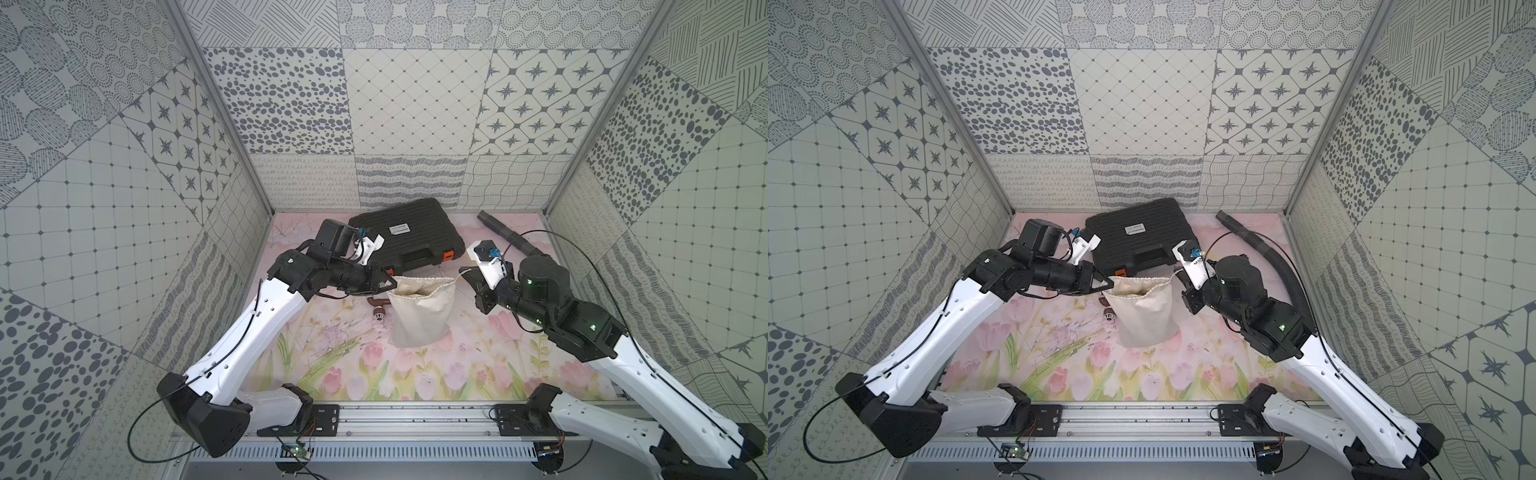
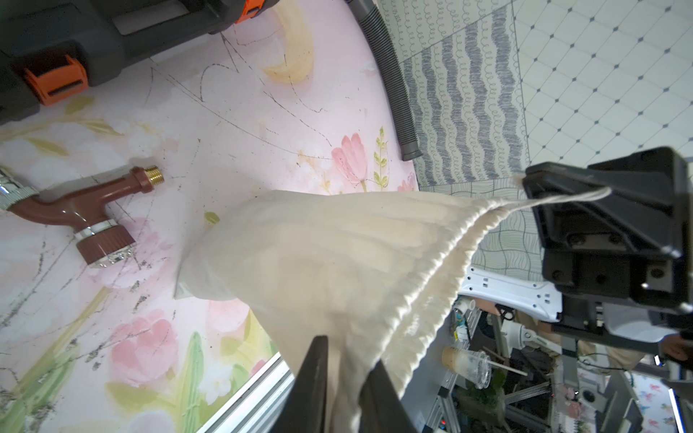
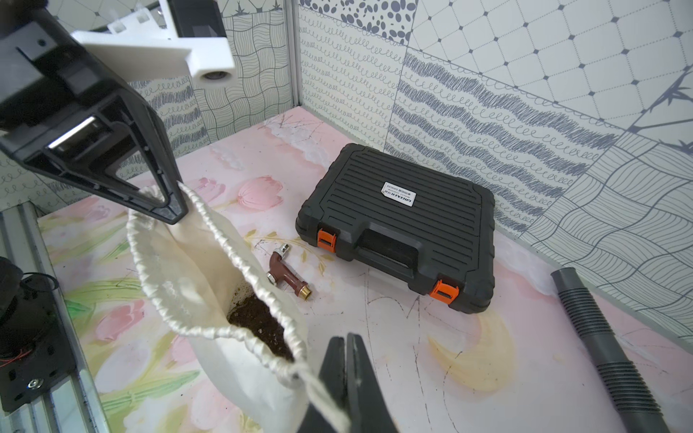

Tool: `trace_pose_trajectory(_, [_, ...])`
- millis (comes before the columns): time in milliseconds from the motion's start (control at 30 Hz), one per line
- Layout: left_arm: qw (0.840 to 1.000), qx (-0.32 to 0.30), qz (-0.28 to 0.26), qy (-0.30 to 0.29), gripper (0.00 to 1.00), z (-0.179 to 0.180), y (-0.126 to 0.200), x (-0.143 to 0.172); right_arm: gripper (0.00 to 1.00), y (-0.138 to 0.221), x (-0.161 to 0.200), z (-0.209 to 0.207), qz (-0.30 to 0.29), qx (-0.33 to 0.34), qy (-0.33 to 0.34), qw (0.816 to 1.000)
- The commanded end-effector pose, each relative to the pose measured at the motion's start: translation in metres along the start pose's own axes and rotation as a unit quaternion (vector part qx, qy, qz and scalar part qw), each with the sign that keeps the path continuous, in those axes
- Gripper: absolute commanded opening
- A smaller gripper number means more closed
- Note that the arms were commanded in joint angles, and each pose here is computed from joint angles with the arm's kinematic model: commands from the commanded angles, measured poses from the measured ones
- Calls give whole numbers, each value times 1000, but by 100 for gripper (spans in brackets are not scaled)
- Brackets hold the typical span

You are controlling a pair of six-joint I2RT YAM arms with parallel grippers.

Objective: Close the soil bag
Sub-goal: Frap the soil bag at the center of the board.

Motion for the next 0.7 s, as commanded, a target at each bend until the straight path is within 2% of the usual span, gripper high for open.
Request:
trace_pose_trajectory(0, [1000,1,-23,-13,34,-1,1,-7,0,0,-10,1,11,10,40,999])
trace_pose_trajectory(167, [999,-25,-43,-18,63,8,5,-9,0,2,-20,-2,9,20,51,998])
trace_pose_trajectory(300, [993,-59,-92,-42,78,14,21,-18,0,5,-21,-4,7,25,48,999])
trace_pose_trajectory(400, [985,-45,-134,-95,86,2,37,-22,0,6,-23,-5,5,28,45,999])
trace_pose_trajectory(500, [971,-5,-180,-158,95,-21,55,-25,0,5,-25,-4,4,23,43,999])
trace_pose_trajectory(567, [962,24,-190,-193,96,-35,60,-25,0,3,-24,-4,5,22,41,999])
trace_pose_trajectory(667, [957,51,-176,-225,97,-49,56,-24,0,3,-25,-3,6,22,38,999])
Point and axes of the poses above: each gripper's point midway between its finger pads, its own y axis back along the fingers, its own z axis along the line the jaws close on, x = y × z, the point moved 1 cm from there along y, back along the fingers, and after that the axes turned 14 degrees about y, right-handed, at the moved point
